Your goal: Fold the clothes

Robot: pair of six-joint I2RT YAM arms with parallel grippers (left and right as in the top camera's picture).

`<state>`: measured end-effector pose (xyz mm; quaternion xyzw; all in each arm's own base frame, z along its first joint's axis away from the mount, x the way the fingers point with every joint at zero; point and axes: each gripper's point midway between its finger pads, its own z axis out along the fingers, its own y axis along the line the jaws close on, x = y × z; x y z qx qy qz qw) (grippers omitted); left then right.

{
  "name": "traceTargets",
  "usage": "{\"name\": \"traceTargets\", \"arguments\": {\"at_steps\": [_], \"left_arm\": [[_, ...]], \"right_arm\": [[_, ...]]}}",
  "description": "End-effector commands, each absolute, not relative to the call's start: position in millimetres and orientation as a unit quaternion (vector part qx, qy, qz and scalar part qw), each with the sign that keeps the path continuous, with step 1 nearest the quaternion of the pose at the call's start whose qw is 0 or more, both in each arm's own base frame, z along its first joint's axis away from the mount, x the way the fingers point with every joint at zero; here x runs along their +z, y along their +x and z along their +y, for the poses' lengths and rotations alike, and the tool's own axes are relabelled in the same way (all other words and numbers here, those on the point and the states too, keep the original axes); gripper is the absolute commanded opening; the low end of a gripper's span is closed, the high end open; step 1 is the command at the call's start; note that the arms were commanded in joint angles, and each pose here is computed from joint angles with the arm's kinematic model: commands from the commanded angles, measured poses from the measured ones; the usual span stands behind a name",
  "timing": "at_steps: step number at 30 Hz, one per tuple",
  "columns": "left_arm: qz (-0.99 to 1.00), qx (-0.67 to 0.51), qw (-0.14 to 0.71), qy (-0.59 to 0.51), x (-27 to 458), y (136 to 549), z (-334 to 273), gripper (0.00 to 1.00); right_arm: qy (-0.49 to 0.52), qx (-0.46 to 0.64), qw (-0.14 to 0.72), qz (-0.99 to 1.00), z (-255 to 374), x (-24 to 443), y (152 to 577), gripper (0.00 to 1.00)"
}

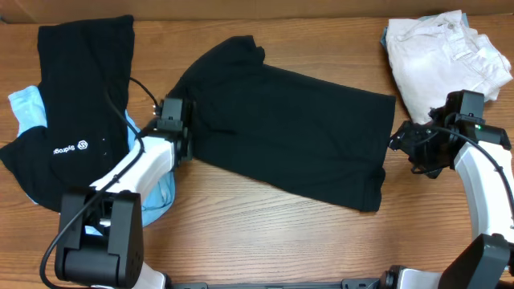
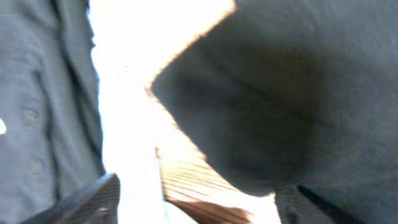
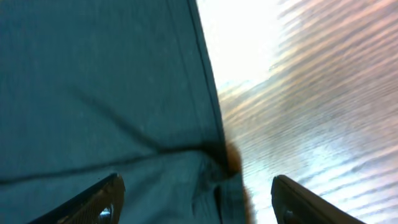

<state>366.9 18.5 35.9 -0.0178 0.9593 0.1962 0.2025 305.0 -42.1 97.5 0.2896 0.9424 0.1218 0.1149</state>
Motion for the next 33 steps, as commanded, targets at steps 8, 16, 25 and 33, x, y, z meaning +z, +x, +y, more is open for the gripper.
{"name": "traceTargets", "arguments": {"at_steps": [8,16,25,33], "left_arm": [[0.974,0.114,0.198,0.002,98.2,398.3,-13.1,1.00],[0.936,-0.005,0.319,0.149,151.4,461.6,-73.6,1.00],[0.930,-0.005,0.288,0.228,67.5,489.0,-103.9,1.00],[0.952,0.016,0.237,0.194,25.2,480.6,-94.5,1.00]], "right_arm": [[0.211,0.174,0.100,0.956,15.1,107.9,308.5,0.79],[0.157,0.167,0.150,0.962,61.1,109.8,337.1,0.80],[0.163,0.168,0.150,0.961,62.4,109.0,338.5,0.80],[0.164,0.166,0.142,0.962,62.1,107.4,334.5,0.80]]}}
